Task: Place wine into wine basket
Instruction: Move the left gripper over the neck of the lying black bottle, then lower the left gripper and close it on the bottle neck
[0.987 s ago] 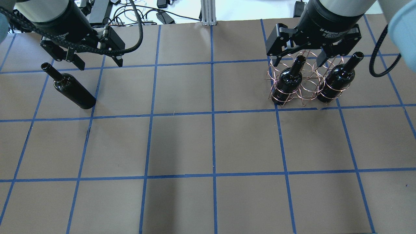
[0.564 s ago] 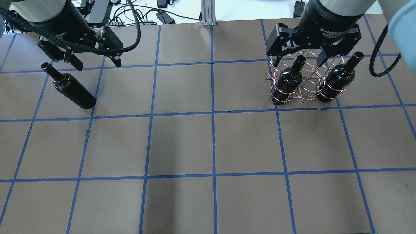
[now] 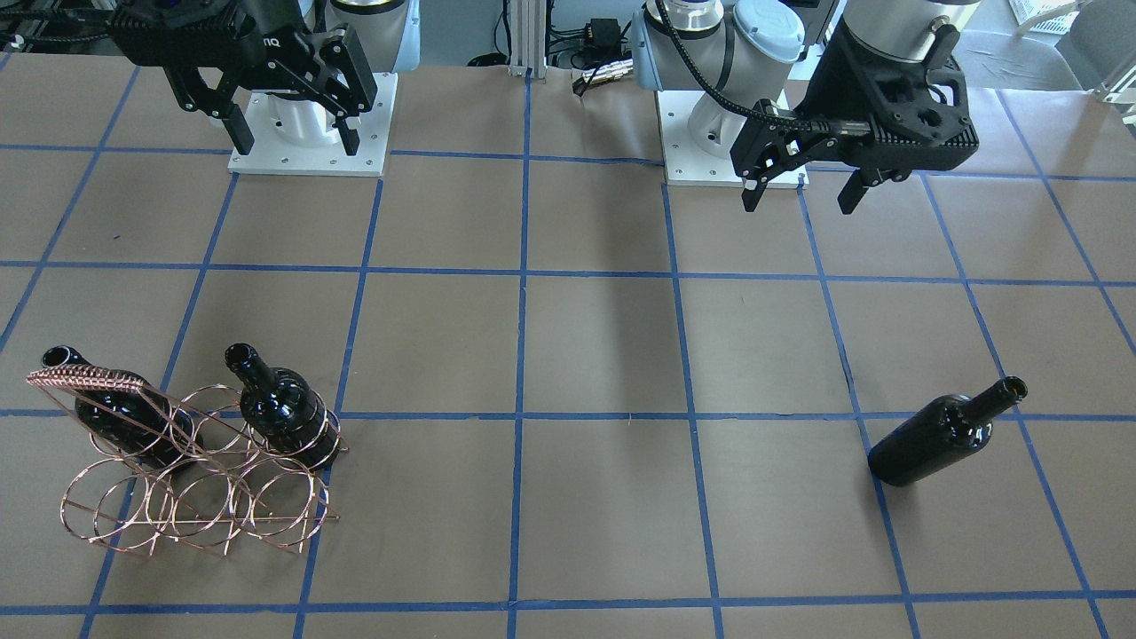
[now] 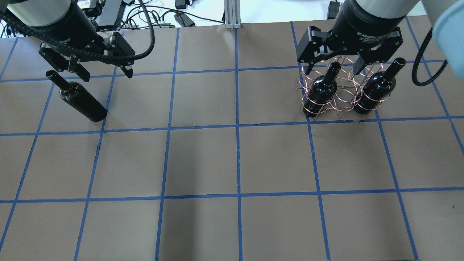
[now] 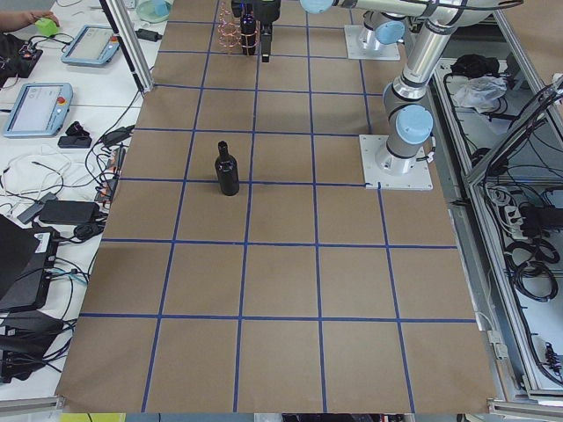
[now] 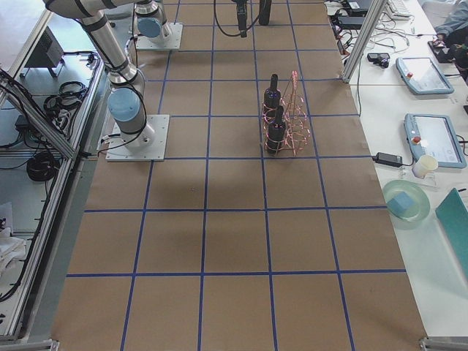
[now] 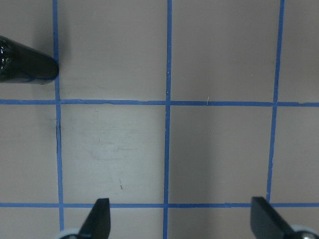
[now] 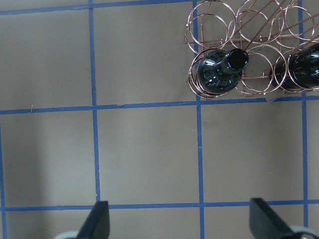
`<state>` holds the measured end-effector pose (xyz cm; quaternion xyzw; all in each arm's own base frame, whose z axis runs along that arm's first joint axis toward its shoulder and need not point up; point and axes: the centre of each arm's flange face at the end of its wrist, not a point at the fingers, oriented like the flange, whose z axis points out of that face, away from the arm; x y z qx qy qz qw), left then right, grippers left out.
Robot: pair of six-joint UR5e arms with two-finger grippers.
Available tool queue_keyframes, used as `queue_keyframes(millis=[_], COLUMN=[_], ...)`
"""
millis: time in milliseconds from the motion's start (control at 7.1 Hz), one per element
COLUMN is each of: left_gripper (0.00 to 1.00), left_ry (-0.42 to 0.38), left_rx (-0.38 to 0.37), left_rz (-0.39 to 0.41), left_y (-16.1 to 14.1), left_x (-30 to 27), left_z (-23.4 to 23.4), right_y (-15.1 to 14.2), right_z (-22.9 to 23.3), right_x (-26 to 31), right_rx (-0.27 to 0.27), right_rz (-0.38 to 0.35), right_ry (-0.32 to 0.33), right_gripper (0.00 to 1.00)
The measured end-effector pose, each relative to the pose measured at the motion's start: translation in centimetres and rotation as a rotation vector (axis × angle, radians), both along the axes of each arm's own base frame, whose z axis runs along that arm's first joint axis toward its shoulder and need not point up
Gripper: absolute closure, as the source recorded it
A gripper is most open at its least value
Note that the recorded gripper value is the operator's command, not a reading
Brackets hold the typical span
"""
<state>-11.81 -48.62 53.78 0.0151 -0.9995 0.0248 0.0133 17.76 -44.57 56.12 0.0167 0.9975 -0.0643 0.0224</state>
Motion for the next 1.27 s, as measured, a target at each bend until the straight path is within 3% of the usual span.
queue_keyframes(millis=[423, 846, 1268], left_gripper=[0.0, 0.0, 0.0], left_ry=[-0.001, -0.045, -0.078], left_rx=[0.004, 0.011, -0.045], left_rz=[0.04, -0.029, -0.021], left_y=[-0.9, -3.5, -7.9], left_x=[3.2, 14.1, 22.5], left_z=[-0.2, -1.7, -5.4], right_y=[0.0, 0.0, 0.0], right_z=[0.0, 0.0, 0.0], right_x=[0.0, 0.0, 0.0], right_rx=[-0.001, -0.001, 0.0], right_rz=[0.0, 0.0, 0.0], right_ry=[0.0, 0.0, 0.0], right_gripper=[0.0, 0.0, 0.0])
